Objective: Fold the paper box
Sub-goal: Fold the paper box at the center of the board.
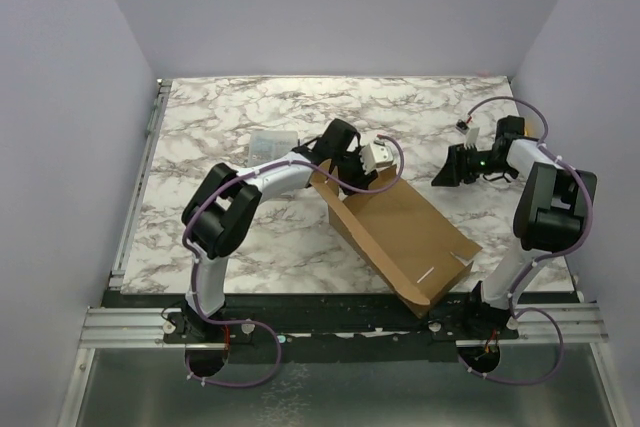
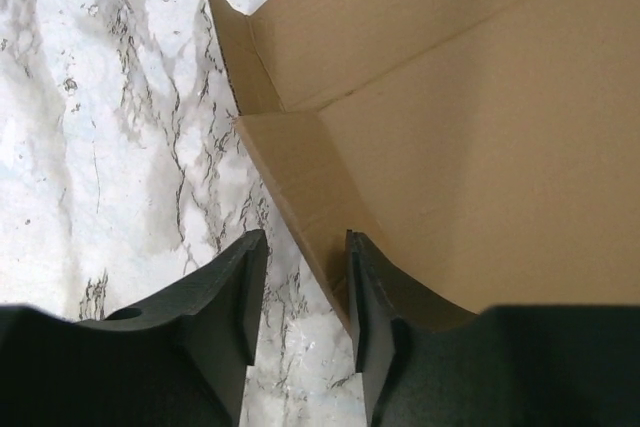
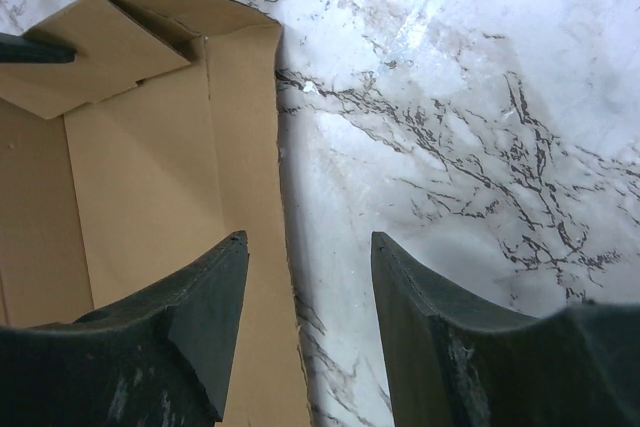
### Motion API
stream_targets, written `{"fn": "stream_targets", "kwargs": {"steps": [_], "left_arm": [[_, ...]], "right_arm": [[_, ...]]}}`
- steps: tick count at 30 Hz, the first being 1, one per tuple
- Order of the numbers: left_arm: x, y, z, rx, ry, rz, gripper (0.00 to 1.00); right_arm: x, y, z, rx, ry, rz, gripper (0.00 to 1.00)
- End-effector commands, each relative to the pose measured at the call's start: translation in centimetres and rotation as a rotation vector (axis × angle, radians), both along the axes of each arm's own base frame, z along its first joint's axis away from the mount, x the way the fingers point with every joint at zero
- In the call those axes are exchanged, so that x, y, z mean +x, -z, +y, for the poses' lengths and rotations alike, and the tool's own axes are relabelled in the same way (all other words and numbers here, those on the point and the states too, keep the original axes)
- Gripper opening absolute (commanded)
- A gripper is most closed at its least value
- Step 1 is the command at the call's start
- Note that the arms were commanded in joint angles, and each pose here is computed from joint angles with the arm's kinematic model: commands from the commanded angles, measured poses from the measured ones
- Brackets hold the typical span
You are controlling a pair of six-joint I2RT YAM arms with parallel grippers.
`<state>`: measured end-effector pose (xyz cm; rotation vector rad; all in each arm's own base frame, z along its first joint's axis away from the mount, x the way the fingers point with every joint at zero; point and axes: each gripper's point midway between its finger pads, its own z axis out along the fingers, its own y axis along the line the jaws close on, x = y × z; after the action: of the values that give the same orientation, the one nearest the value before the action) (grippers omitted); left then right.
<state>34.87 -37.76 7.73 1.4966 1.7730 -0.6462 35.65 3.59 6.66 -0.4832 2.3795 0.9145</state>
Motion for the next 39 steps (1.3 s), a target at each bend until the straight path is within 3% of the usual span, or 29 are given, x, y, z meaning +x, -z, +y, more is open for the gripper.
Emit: {"fn": "stream_targets", "kwargs": {"steps": [1,12,15,16,17,25,31,39], "left_arm": [[0.6,-2.1,-0.1,-0.018,-0.007,-0.093,0.39],[1.0,-6.4,-0.5,-0.116,-0.022,-0.200,0.24],[1.0,-7.9,-0.7,-0.159,-0.025,-0.259,0.24],[0.9,-8.3,-0.7,-0.170,-0.021,-0.278,0.24],[0.7,-8.6,-0.7,-0.181,-0.019,-0.297,0.24],[0.3,-9.6,-0.7,-0.226,-0.022,-0.350,0.24],[0.1,-10.4,-0.9,-0.265,-0.035,-0.379,0.24],[0.0,-10.8,-0.8,-0.310,-0.056,-0.401,0.25]], "right_arm": [[0.2,0.2,0.8,0.054,-0.039,0.015,0.57],[2.3,-2.4,1.1,0.075,-0.096,-0.101,0.65],[3.1,-2.1,1.0,0.082,-0.111,-0.107,0.82],[3.4,-2.1,1.1,0.089,-0.118,-0.115,0.97],[3.6,-2.3,1.2,0.102,-0.126,-0.122,1.00],[2.7,-6.5,4.1,0.296,-0.238,-0.245,1.00],[1.8,-5.3,5.9,0.338,-0.275,-0.177,0.99],[1.7,-5.3,7.1,0.294,-0.251,-0.153,0.72]]}}
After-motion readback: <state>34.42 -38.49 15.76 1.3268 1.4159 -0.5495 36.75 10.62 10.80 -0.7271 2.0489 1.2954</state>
